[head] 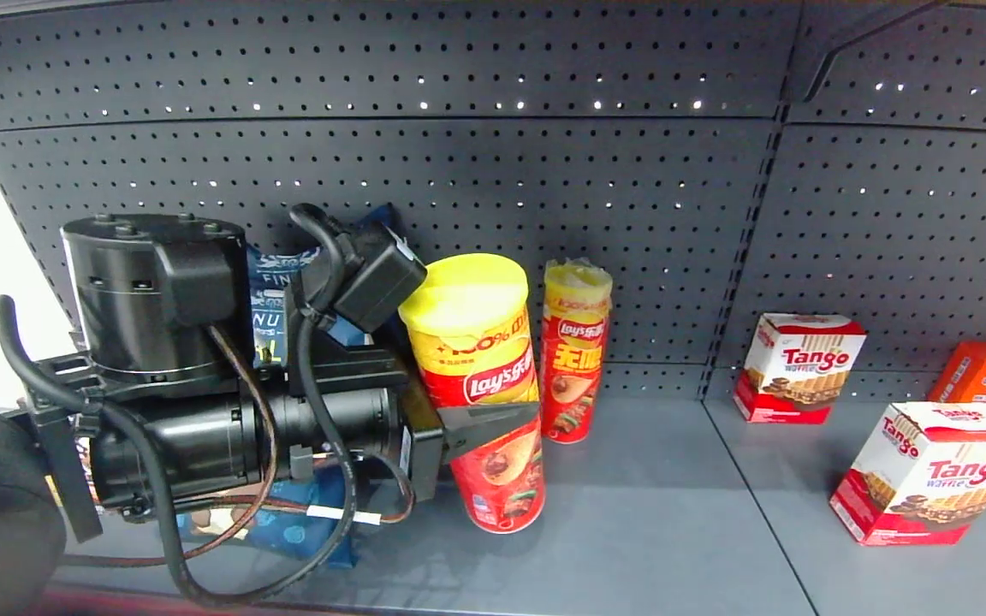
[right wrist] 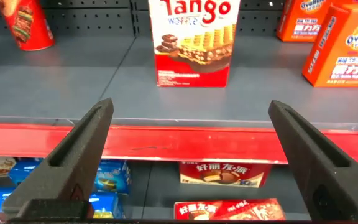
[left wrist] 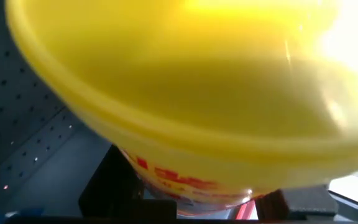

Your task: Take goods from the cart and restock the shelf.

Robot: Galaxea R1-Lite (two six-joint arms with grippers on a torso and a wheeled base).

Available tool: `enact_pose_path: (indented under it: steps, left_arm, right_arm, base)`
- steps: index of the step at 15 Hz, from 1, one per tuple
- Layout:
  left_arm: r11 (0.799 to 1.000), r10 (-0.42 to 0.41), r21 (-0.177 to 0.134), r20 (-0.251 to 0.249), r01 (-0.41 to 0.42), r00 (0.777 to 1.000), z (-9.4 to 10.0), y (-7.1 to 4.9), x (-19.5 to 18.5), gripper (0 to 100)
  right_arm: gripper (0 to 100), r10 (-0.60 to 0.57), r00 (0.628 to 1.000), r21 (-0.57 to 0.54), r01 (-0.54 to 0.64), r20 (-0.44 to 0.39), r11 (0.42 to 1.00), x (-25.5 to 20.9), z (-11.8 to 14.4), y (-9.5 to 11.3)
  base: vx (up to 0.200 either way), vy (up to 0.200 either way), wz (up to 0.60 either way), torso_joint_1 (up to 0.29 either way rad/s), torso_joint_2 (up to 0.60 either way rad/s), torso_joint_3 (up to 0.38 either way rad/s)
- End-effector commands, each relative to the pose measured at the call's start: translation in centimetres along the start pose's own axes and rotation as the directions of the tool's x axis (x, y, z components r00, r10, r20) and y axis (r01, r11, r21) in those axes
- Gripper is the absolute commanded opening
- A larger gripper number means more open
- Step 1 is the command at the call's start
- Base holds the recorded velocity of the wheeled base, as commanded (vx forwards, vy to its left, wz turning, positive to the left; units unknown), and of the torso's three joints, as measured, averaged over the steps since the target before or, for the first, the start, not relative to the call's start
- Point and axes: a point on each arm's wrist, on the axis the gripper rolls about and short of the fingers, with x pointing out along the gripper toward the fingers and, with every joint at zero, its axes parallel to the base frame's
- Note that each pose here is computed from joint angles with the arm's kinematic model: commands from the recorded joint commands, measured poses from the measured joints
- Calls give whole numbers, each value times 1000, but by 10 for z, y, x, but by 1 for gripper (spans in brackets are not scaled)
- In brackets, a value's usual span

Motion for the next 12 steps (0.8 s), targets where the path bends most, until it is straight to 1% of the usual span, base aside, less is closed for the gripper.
enact_pose_path:
  steps: [1,7,8,9,10,11,12]
  left_arm:
    - [1000,1,-6,-10,-2,1000,-4,0,-1,0]
    - [1000,13,-10,-20,-13,1000,-8,0,-2,0]
    - [1000,15,-8,-16,-15,1000,-10,0,-3,0]
    - [1000,17,-12,-23,-17,1000,-13,-1,-4,0]
    - [1000,17,-13,-25,-17,1000,-14,-4,-9,0]
    - [1000,13,-11,-23,-13,1000,-13,-7,-11,0]
    - [1000,19,-7,-17,-20,1000,-12,-8,-14,0]
  right_arm:
    - [100,2,1000,0,-2,-1,1000,0,0,0]
    - [100,12,1000,-12,-12,-8,1000,0,0,0]
    - [100,-8,1000,19,8,-1,1000,0,1,0]
    - [100,-16,1000,46,16,1,999,0,1,0]
    - [100,-21,1000,56,20,3,998,0,1,-1]
    - [100,-14,993,94,3,119,996,-8,33,0]
    - [100,-9,984,160,-20,179,987,-11,81,-1]
  base:
    - [0,0,0,0,0,0]
    - [0,0,0,0,0,0]
    - [0,0,0,0,0,0]
    - [0,0,0,0,0,0]
    - [0,0,0,0,0,0]
    - [0,0,0,0,0,0]
    - [0,0,0,0,0,0]
